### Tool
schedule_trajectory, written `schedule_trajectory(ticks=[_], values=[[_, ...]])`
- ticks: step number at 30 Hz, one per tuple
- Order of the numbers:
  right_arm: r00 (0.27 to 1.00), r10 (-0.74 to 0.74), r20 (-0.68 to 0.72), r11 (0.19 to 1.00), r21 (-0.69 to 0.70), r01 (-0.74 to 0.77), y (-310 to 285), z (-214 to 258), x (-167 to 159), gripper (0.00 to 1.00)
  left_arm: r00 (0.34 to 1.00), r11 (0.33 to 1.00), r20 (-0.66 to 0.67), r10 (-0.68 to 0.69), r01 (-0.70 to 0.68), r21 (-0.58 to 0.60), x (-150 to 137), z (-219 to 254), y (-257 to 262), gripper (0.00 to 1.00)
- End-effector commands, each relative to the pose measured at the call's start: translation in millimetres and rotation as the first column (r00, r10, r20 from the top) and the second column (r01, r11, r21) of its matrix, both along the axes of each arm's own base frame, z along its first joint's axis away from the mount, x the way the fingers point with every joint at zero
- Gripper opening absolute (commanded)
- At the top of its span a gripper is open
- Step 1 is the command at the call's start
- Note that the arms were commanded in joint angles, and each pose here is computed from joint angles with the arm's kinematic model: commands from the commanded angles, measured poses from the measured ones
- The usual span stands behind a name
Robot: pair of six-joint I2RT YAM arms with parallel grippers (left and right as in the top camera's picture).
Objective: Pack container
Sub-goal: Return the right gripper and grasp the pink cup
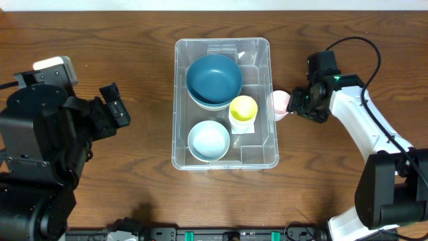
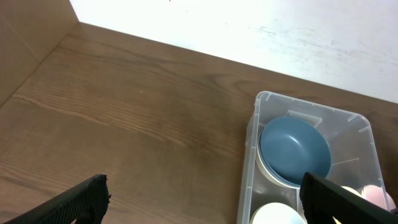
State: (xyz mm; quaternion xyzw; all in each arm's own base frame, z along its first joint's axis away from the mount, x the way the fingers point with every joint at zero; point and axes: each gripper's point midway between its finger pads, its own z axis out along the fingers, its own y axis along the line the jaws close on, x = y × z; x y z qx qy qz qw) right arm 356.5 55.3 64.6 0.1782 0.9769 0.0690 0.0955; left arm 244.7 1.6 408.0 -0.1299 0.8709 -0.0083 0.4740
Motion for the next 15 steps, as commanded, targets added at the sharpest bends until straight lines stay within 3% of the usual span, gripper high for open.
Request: schedule_trajectory(ticks=[1, 3, 6, 7, 11, 15], values=[[0.999, 0.026, -0.037, 1.000, -0.002, -0.026, -3, -14, -2, 0.56, 1.000, 1.000, 0.000, 0.012, -0.012, 0.009, 0, 0, 3, 0.98], [0.998, 0.032, -0.062, 0.999, -0.005, -0.032, -3, -23, -6, 0.45, 1.000, 1.000, 0.000, 0.012, -0.012, 0.009, 0, 0, 3, 0.98], [0.997, 0.034, -0.076, 0.999, -0.007, -0.035, -2, -31, -7, 0.09, 1.000, 1.000, 0.000, 0.012, -0.012, 0.009, 0, 0, 3, 0.98], [0.997, 0.033, -0.071, 0.999, -0.007, -0.033, -2, -30, -6, 0.03, 1.000, 1.000, 0.000, 0.012, -0.012, 0.009, 0, 0, 3, 0.98], [0.999, 0.033, 0.014, 0.999, -0.001, -0.033, -1, -4, 5, 0.01, 1.000, 1.000, 0.000, 0.012, -0.012, 0.009, 0, 0, 3, 0.98], [0.977, 0.041, 0.210, 0.999, 0.012, -0.045, 4, 68, 14, 0.01, 1.000, 1.000, 0.000, 0.012, -0.012, 0.009, 0, 0, 3, 0.98]])
